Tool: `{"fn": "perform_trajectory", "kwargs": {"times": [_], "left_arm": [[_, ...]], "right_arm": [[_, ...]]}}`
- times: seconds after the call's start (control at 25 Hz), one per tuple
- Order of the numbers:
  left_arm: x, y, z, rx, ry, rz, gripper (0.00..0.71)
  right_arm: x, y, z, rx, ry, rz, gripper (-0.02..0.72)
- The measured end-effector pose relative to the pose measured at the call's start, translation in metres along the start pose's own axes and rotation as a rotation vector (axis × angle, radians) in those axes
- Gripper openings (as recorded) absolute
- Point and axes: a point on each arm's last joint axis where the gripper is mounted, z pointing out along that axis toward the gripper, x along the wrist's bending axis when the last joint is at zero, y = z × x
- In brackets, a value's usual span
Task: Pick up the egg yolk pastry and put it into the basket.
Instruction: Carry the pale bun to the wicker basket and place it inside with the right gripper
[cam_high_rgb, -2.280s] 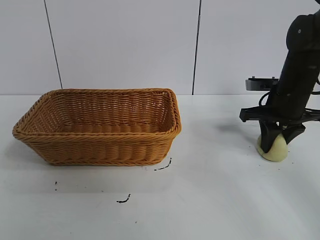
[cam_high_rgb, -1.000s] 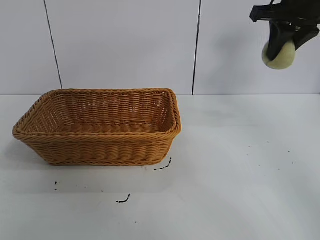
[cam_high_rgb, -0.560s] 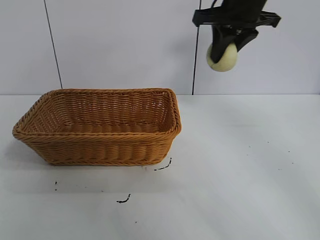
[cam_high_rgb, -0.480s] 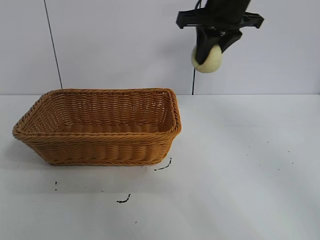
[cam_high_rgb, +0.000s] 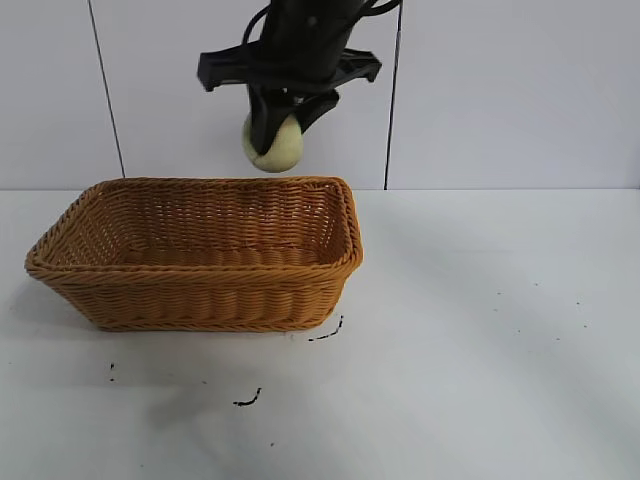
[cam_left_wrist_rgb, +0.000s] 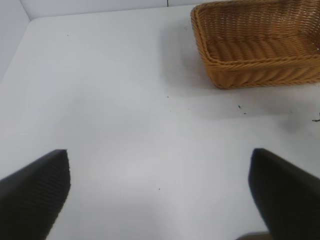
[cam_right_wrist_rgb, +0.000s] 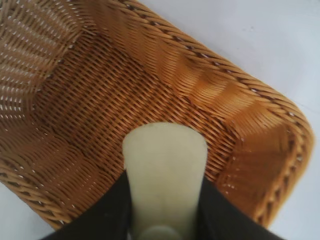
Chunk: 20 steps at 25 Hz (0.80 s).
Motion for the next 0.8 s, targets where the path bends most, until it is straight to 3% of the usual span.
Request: {"fn": "perform_trajectory", "kwargs": {"times": [0.52, 0.6, 0.8], "left_arm": [[0.000, 0.000, 0.000, 0.000, 0.000, 0.000, 0.697], [0.000, 0.000, 0.000, 0.000, 0.000, 0.000, 0.697], [0.000, 0.000, 0.000, 0.000, 0.000, 0.000, 0.697]], "right_arm": [[0.009, -0.027, 0.096, 0.041, 0.008, -0.003, 0.216], [0.009, -0.027, 0.096, 0.041, 0.008, -0.004, 0.268], [0.009, -0.028, 0.096, 0.053, 0.001, -0.012, 0.545]]}}
